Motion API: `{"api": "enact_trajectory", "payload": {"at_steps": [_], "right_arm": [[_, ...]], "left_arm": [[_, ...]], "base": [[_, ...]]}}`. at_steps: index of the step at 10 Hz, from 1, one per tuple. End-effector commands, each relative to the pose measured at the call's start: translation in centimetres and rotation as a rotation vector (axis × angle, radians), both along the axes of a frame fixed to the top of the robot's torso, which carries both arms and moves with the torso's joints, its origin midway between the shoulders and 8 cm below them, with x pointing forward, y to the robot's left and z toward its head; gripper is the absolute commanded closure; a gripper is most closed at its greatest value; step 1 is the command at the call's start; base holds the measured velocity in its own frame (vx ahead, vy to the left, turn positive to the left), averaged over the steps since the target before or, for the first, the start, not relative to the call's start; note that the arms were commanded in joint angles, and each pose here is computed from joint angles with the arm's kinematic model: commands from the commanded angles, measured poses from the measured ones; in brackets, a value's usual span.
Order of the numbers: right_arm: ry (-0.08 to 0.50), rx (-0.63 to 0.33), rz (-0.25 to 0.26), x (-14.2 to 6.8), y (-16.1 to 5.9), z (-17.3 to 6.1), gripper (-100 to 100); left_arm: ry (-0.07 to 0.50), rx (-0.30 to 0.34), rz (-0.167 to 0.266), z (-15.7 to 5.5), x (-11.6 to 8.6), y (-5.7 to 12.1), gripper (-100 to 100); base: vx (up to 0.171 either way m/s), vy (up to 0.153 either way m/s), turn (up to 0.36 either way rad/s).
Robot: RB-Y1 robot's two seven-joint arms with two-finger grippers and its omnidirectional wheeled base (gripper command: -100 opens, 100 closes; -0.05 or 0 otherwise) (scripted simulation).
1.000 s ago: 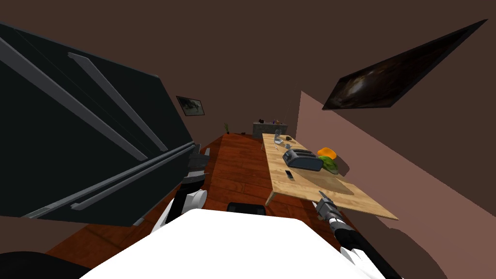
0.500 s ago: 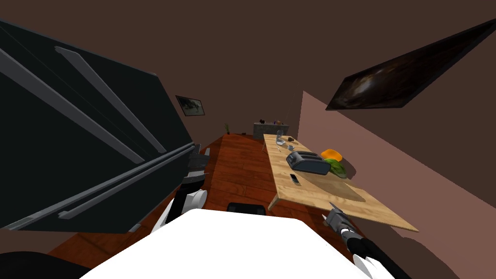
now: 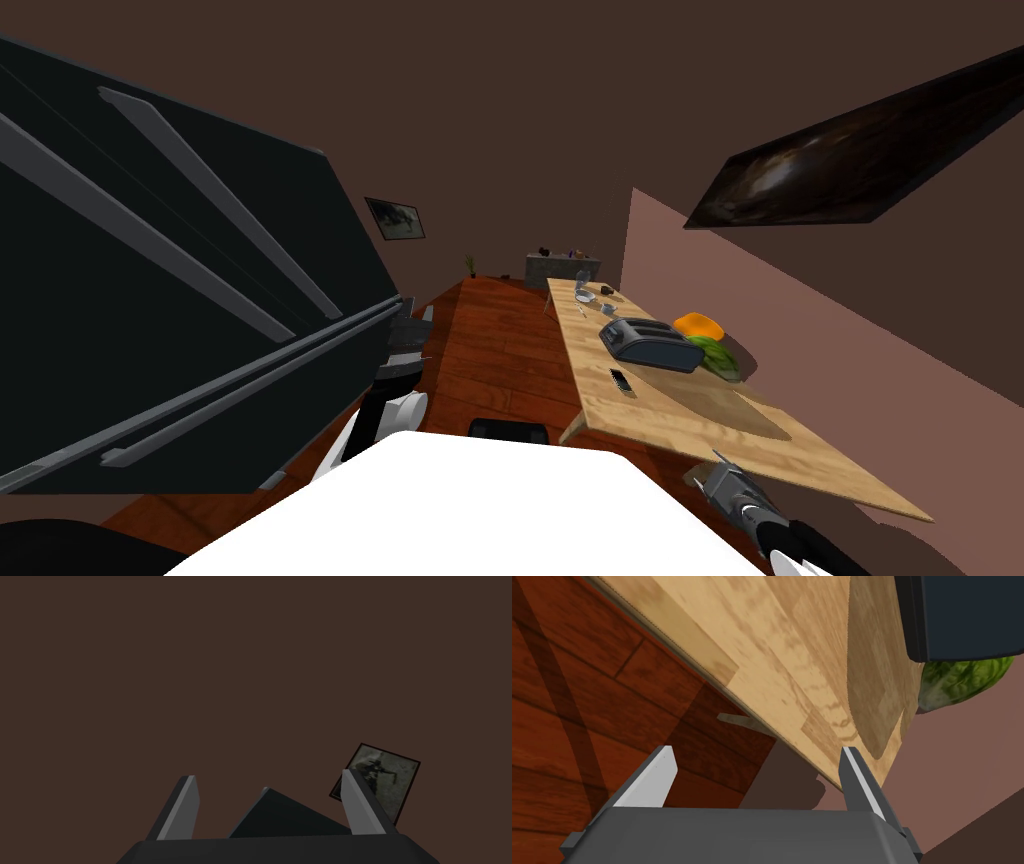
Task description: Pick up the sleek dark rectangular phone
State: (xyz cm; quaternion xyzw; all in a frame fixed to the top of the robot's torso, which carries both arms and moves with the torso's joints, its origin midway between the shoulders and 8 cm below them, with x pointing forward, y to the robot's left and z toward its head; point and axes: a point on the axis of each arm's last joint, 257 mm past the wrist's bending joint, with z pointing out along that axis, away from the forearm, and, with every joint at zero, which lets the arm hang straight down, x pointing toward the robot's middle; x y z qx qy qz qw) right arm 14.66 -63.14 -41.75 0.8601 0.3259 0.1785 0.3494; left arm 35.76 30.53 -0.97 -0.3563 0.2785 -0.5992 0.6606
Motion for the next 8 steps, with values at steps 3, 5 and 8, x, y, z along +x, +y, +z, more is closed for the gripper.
{"api": "enact_trajectory", "payload": {"at_steps": [3,5,8], "right_arm": [[0.078,0.072,-0.110,-3.9,-1.9,-1.9,-100],[0.116,0.117,-0.178,-6.1,-2.8,-2.6,-100],[0.151,0.163,-0.245,-8.2,-3.5,-3.2,-100]], "left_arm": [[0.000,0.000,0.000,0.0,0.0,0.0,0],[0.000,0.000,0.000,0.0,0.0,0.0,0],[0.000,0.000,0.000,0.0,0.0,0.0,0]], "base": [[0.119,0.017,0.033],[0.115,0.021,0.044],[0.076,0.015,0.035]]}}
